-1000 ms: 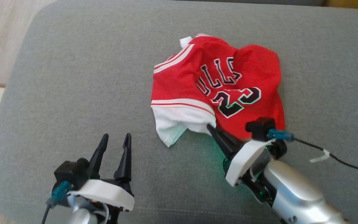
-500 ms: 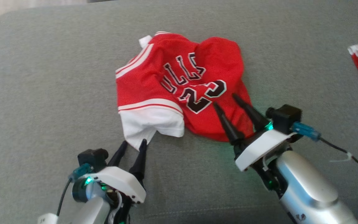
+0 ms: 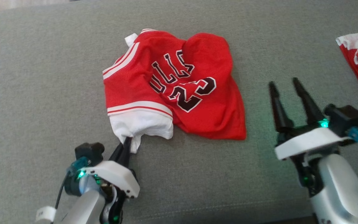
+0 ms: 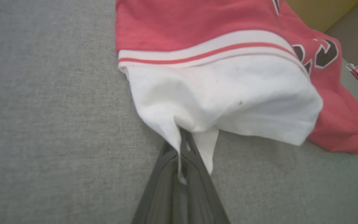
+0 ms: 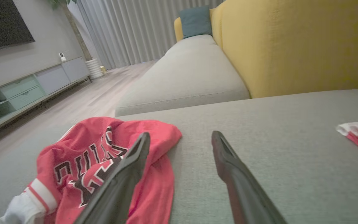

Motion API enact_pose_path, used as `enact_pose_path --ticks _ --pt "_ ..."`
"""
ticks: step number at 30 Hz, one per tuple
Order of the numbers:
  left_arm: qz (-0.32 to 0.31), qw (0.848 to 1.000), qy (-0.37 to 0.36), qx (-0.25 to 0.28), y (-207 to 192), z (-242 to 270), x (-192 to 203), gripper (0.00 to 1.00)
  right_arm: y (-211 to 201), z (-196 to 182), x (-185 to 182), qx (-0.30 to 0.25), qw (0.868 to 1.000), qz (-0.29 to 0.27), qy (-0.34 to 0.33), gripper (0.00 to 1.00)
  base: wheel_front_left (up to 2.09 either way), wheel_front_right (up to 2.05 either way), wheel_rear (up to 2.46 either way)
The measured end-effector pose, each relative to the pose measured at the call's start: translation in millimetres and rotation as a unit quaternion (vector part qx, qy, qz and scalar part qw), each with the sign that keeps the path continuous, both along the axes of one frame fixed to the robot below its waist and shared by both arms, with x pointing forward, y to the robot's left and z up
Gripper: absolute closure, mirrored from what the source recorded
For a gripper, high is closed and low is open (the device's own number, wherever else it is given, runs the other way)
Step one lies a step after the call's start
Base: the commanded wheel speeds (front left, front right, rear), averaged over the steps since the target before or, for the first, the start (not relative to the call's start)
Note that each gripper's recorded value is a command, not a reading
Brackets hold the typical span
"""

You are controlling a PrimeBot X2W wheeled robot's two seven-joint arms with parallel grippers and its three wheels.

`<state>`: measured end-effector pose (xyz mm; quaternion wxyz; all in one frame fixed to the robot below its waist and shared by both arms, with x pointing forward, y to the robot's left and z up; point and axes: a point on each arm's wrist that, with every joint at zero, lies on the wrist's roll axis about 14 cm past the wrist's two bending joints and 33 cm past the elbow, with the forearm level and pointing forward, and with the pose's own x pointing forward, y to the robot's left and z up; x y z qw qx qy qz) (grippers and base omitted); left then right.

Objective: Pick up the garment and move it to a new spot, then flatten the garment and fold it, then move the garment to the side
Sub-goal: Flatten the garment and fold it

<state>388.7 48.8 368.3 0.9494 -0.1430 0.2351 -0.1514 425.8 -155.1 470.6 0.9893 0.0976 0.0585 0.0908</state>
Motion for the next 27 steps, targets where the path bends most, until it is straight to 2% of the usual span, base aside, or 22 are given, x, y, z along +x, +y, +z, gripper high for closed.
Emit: enact_pose_path --ticks 4,7,11,14,21,22,24,25,26,27 --pt "0.028 0.999 -0.006 0.022 29 0 -8 1.00 -21 -4 -1 -0.017 0.999 -0.029 0.012 0.00 0.00 0.00 0.00" --pt "0.079 0.995 -0.018 0.052 72 6 -15 1.00 -38 -6 -2 -0.036 0.998 -0.051 0.024 0.00 0.00 0.00 0.00" --pt "0.108 0.992 -0.028 0.063 95 15 -19 1.00 -44 -9 -4 -0.049 0.997 -0.054 0.037 0.00 0.00 0.00 0.00" --pt "0.133 0.988 -0.030 0.065 110 19 -25 1.00 -37 -16 -7 -0.055 0.996 -0.039 0.059 0.00 0.00 0.00 0.00" --pt "0.169 0.982 -0.024 0.074 132 20 -33 1.00 11 -51 -35 -0.043 0.988 0.042 0.143 0.00 0.00 0.00 0.00" --pt "0.171 0.982 -0.025 0.074 133 20 -33 0.93 15 -56 -39 -0.041 0.986 0.050 0.153 0.00 0.00 0.00 0.00" --pt "0.173 0.982 -0.025 0.076 134 19 -34 0.55 23 -65 -48 -0.040 0.982 0.062 0.172 0.00 0.00 0.00 0.00" --pt "0.175 0.981 -0.026 0.077 135 18 -35 0.55 25 -69 -51 -0.039 0.981 0.065 0.179 0.00 0.00 0.00 0.00" --pt "0.175 0.981 -0.023 0.079 136 17 -36 0.10 26 -73 -55 -0.040 0.979 0.067 0.186 0.00 0.00 0.00 0.00" --pt "0.177 0.981 -0.025 0.079 136 17 -36 0.00 27 -78 -58 -0.041 0.978 0.070 0.194 0.00 0.00 0.00 0.00"
